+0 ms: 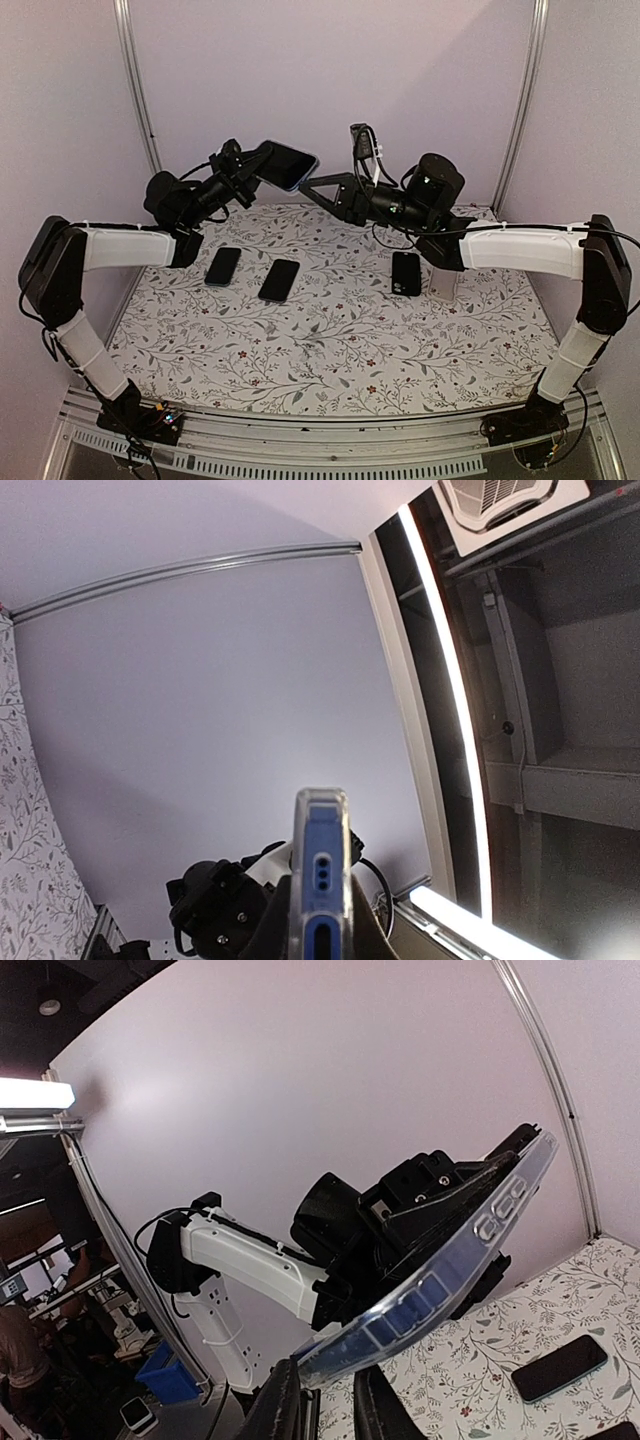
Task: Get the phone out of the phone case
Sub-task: Remove the bottom left corner of the phone case from the phone.
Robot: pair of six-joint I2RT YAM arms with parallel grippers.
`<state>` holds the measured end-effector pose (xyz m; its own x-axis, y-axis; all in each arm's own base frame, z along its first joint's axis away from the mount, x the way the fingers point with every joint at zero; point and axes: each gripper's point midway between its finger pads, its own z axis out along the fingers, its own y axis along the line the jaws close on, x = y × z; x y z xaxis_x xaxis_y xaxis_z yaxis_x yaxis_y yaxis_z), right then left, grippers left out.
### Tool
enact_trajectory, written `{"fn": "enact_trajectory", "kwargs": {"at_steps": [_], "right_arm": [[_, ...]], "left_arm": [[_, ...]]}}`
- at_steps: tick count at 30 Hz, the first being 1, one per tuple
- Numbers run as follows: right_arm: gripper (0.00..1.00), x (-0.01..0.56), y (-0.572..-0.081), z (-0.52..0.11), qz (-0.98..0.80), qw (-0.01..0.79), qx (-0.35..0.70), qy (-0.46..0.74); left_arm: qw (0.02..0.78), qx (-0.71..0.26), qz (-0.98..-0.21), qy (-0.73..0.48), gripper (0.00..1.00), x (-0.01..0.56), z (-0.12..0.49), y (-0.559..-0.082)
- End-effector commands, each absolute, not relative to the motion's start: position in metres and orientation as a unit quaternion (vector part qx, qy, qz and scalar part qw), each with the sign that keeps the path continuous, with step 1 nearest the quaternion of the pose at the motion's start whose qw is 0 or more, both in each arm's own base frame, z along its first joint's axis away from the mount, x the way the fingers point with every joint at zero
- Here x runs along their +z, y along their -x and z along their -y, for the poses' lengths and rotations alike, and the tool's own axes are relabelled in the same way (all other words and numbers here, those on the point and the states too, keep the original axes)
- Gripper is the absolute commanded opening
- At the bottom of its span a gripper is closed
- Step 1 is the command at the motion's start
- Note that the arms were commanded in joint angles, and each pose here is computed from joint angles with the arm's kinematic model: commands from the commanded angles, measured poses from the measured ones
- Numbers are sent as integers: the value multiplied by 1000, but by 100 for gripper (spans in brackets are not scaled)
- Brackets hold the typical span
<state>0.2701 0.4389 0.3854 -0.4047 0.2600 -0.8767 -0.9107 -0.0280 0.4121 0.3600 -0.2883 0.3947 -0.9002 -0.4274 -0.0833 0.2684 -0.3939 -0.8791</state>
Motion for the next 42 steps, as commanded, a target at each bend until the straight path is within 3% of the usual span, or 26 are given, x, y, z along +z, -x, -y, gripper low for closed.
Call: {"fn": "enact_trajectory", "kwargs": {"at_steps": [1,4,9,12,25,36,42], "right_arm": [[16,383,-280,-443,-536,463,637,303],[16,382,-282,-446,-543,456,636,304],[36,380,-276,-448,-543,443,643,309],[42,381,-273,-449,-542,443,641,314],[42,375,-275,-455,-555,443,632,312],[25,355,-296,-463,-608,419,617,271],[25,347,-291,-459,-608,420,612,282]], "left_arm": [[209,-858,-468,43,0,424,285,-339],[213,-856,-470,35,0,425,285,-339],[225,-849,-476,39,0,422,282,-342],[228,-847,-479,39,0,422,283,-344],[229,-847,-479,36,0,424,285,-345],[263,-845,-465,2,0,442,279,-335],[255,-858,-445,6,0,450,273,-333]]}}
